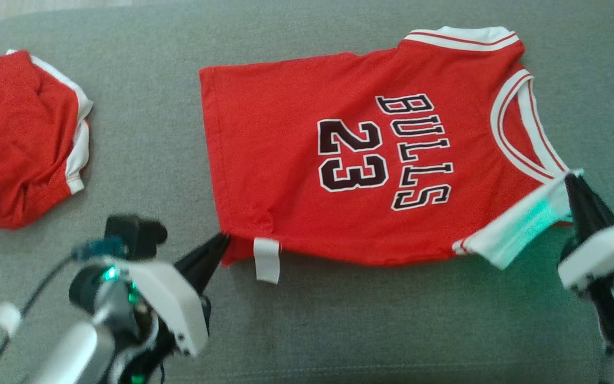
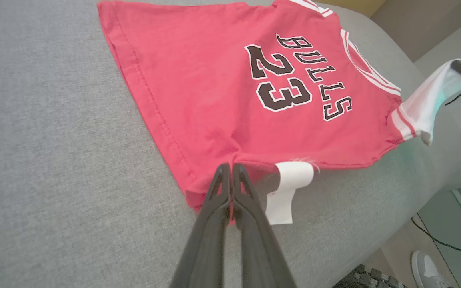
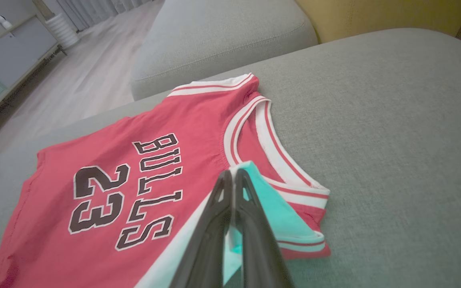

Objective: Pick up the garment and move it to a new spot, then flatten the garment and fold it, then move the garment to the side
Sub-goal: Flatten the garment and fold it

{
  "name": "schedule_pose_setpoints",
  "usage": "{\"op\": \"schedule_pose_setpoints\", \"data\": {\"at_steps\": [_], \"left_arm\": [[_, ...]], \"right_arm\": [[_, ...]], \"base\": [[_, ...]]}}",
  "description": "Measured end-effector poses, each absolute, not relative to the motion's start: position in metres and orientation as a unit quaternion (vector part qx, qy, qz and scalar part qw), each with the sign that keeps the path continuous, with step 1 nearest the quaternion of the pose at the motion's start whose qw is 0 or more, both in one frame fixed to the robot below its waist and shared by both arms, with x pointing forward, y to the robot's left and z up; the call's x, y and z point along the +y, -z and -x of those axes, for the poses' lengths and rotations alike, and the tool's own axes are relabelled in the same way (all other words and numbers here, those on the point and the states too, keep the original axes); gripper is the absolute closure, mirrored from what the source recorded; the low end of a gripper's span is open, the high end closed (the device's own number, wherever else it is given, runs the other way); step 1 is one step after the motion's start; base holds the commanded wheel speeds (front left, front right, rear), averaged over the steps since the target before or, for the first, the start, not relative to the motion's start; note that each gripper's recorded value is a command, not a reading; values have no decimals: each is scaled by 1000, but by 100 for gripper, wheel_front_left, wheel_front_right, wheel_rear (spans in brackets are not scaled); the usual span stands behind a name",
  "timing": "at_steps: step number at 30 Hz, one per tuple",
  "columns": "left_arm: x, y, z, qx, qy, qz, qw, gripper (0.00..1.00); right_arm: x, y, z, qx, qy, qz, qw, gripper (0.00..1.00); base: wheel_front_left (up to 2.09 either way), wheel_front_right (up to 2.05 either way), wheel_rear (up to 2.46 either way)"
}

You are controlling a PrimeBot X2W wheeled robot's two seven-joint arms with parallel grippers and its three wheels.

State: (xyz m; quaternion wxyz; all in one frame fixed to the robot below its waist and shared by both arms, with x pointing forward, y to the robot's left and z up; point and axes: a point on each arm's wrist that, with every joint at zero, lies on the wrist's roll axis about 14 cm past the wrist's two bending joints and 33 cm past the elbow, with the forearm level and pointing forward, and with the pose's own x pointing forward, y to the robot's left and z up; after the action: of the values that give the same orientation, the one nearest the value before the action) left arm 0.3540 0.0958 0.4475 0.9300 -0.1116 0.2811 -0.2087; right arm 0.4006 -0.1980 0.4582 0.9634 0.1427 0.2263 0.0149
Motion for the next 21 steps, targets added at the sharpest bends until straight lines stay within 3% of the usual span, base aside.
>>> {"op": "schedule_pose_setpoints", "data": {"at_steps": [14, 15, 16, 21], "left_arm": [[108, -421, -423, 347, 210, 71, 911, 100], [107, -417, -426, 351, 208, 71, 910, 70], [106, -414, -427, 355, 208, 64, 909, 0], [109, -414, -436, 332, 200, 54, 920, 0]], "right_arm": [[-192, -437, -489, 273, -31, -75, 958, 100], [-187, -434, -492, 276, -36, -77, 957, 26], [-184, -432, -494, 276, -41, -75, 957, 0], [-186, -439, -497, 252, -47, -48, 965, 0]], "base": [[0, 0, 0], [0, 0, 0], [0, 0, 0], [0, 0, 0]]}}
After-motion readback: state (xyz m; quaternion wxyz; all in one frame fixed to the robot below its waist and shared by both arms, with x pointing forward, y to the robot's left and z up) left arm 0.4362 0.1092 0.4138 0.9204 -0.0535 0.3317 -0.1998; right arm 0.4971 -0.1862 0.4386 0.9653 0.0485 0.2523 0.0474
